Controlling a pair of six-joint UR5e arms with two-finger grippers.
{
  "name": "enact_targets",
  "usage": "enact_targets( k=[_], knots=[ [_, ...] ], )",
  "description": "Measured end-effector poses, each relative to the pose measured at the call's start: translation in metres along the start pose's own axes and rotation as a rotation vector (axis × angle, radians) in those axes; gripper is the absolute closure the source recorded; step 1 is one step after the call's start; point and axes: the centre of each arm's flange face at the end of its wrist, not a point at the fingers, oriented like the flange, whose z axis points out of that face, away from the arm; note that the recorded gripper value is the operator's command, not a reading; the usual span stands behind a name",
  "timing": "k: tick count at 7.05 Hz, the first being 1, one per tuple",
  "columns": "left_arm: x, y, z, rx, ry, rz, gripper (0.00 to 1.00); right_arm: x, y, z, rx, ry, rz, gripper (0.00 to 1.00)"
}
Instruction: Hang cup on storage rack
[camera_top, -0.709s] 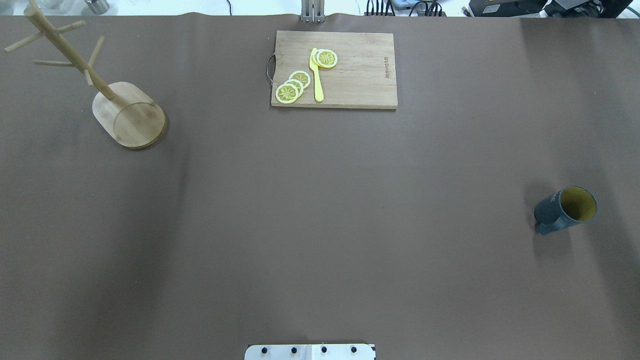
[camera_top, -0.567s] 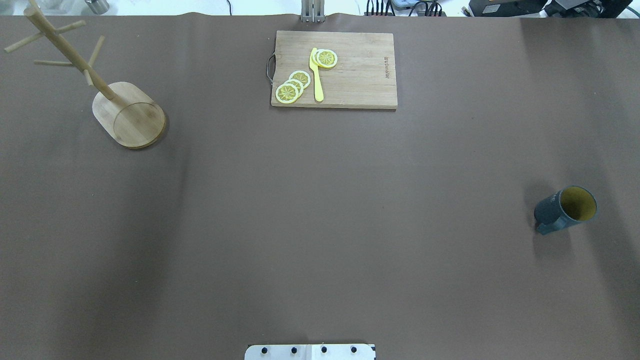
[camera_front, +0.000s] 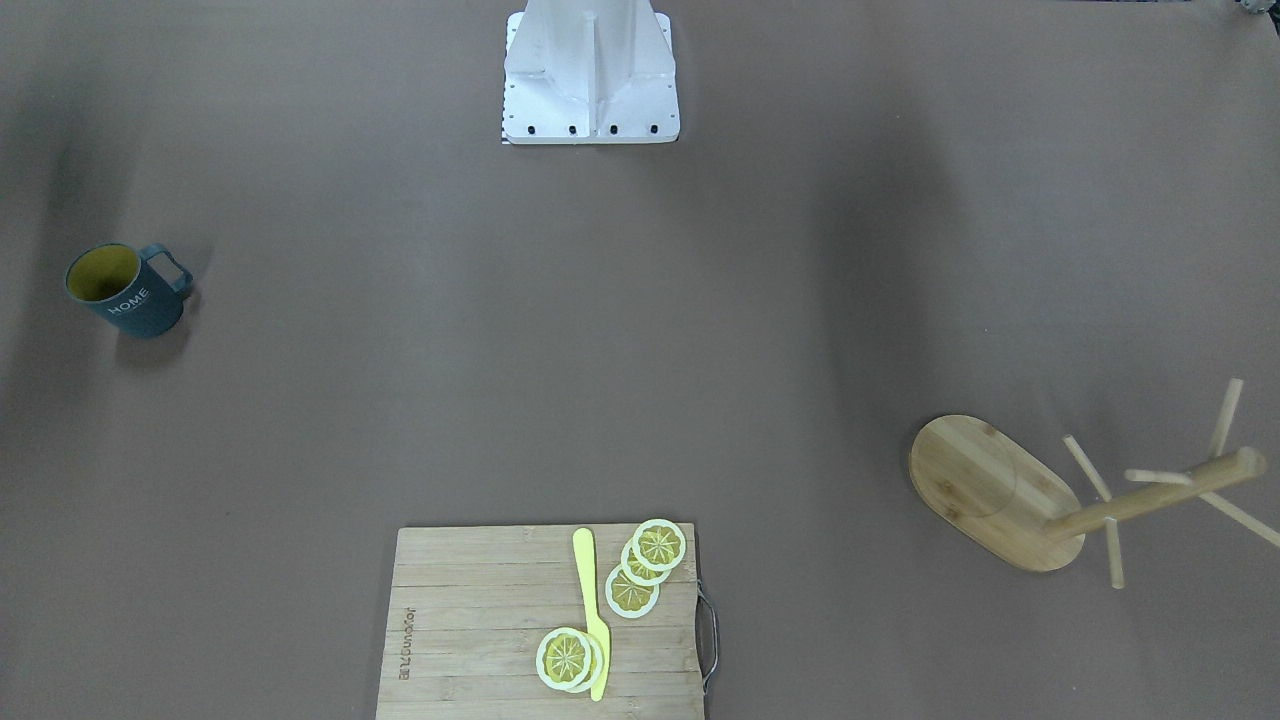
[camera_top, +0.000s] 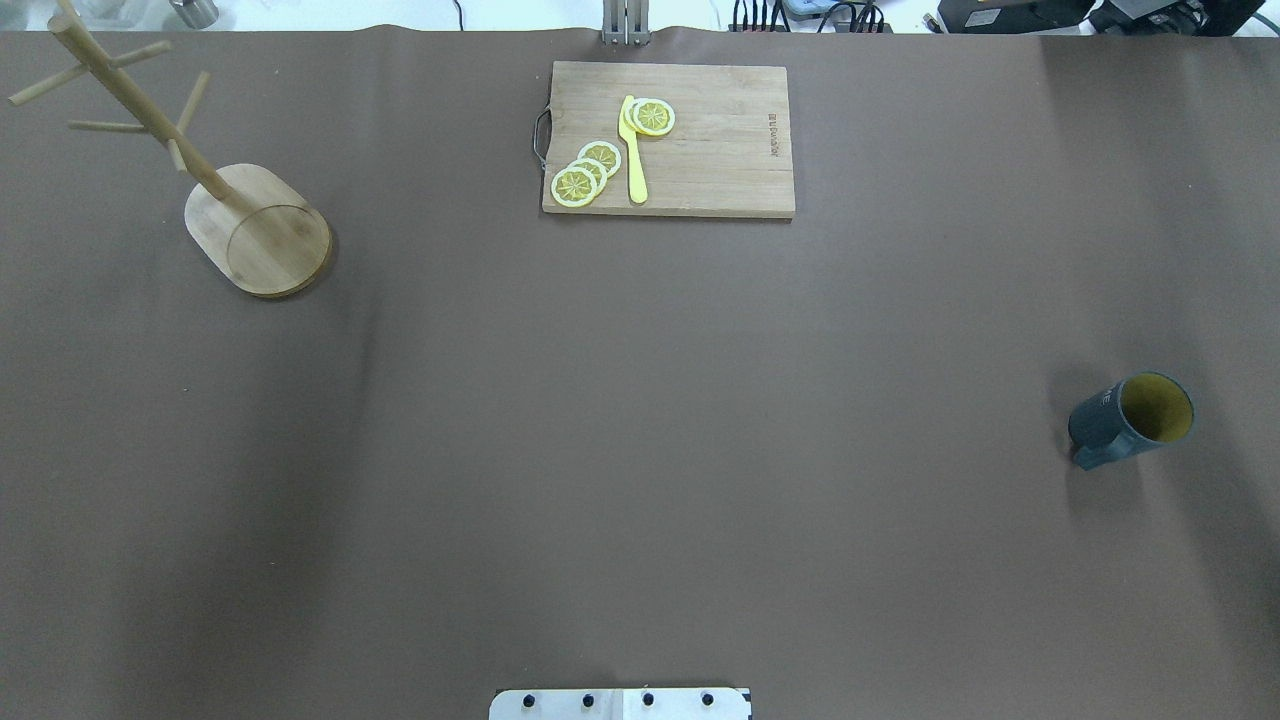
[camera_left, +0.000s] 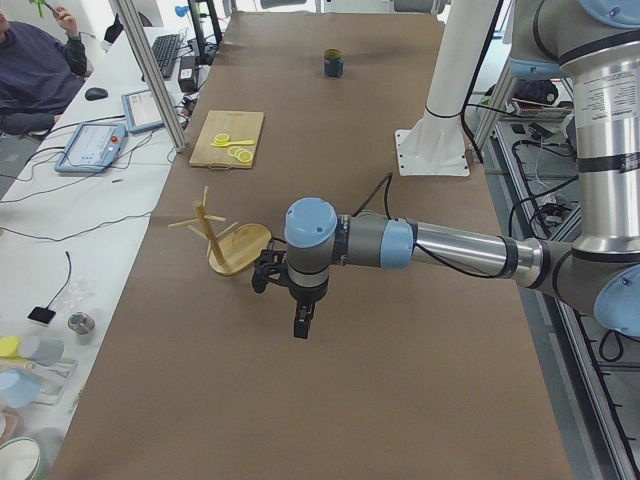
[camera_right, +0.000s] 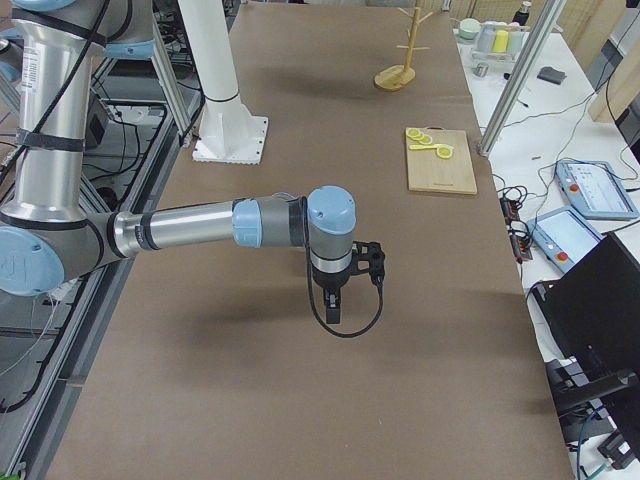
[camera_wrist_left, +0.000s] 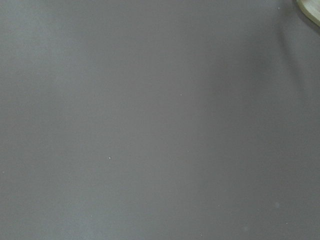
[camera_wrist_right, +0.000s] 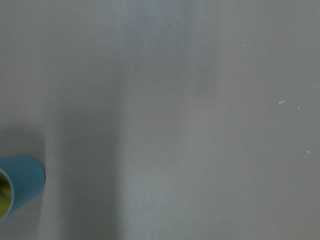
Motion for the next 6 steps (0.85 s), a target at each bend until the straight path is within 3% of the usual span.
enact_targets(
  k=[1,4,6],
  knots=[
    [0.004,-0.003,-0.004,0.009,0.003,0.006,0.01,-0.007,-0.005,-0.008,0.027,0.001,-0.023,0.0],
    [0.022,-0.035,-0.025,0.063,0.001,0.052,0.01,-0.025,-0.023,-0.028,0.186,0.002,-0.157,0.0],
    [0.036,-0.062,-0.042,0.13,-0.004,0.115,0.01,-0.024,-0.023,-0.023,0.198,-0.028,-0.171,0.0]
  ],
)
